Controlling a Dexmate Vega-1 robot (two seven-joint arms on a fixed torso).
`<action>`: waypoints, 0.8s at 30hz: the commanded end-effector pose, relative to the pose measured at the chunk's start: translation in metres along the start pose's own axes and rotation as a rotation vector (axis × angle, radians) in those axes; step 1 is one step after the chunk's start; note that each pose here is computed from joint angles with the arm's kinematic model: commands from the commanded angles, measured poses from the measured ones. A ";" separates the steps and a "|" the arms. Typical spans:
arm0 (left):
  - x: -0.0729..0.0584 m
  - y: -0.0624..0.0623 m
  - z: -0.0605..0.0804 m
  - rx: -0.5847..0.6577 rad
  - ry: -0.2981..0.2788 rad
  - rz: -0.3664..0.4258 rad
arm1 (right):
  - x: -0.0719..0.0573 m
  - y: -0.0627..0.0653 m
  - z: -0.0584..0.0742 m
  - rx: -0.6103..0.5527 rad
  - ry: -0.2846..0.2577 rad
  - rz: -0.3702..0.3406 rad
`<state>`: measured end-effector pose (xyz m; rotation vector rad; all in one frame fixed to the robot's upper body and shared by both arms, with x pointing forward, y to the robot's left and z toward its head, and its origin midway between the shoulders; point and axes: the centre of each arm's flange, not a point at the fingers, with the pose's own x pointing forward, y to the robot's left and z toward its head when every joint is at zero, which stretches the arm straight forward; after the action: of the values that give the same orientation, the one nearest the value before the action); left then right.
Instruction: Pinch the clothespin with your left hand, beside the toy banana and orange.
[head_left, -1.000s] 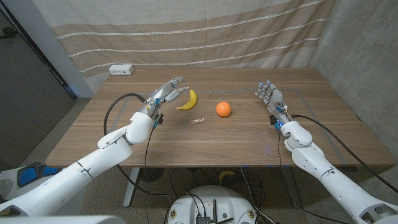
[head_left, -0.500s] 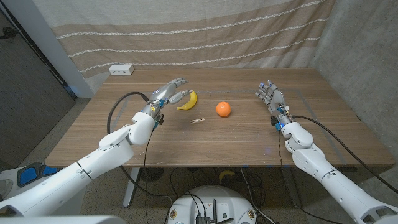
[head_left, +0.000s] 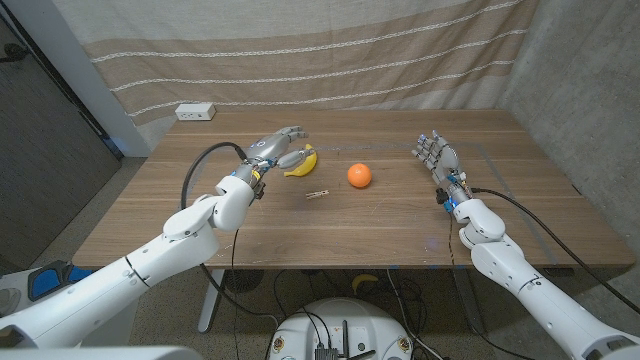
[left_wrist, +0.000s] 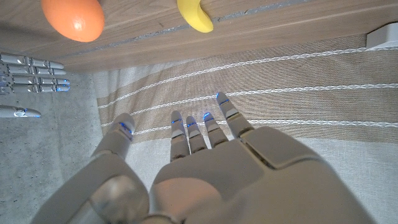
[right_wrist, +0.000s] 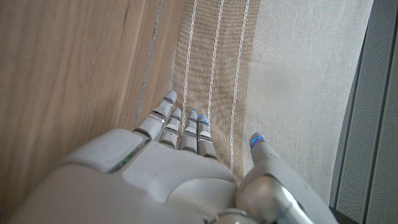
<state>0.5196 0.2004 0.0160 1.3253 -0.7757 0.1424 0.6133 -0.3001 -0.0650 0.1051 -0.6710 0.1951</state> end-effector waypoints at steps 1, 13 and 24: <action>0.001 0.004 0.011 0.088 0.026 -0.029 | -0.004 -0.002 -0.001 0.006 -0.004 -0.008; 0.001 0.000 0.022 0.258 0.149 -0.058 | -0.006 -0.003 -0.003 0.009 -0.001 -0.007; 0.001 -0.002 0.027 0.322 0.197 -0.073 | -0.005 -0.003 -0.003 0.011 -0.005 -0.002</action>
<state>0.5129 0.1794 0.0159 1.5633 -0.6189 0.2909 0.6114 -0.3032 -0.0701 0.1157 -0.6725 0.1929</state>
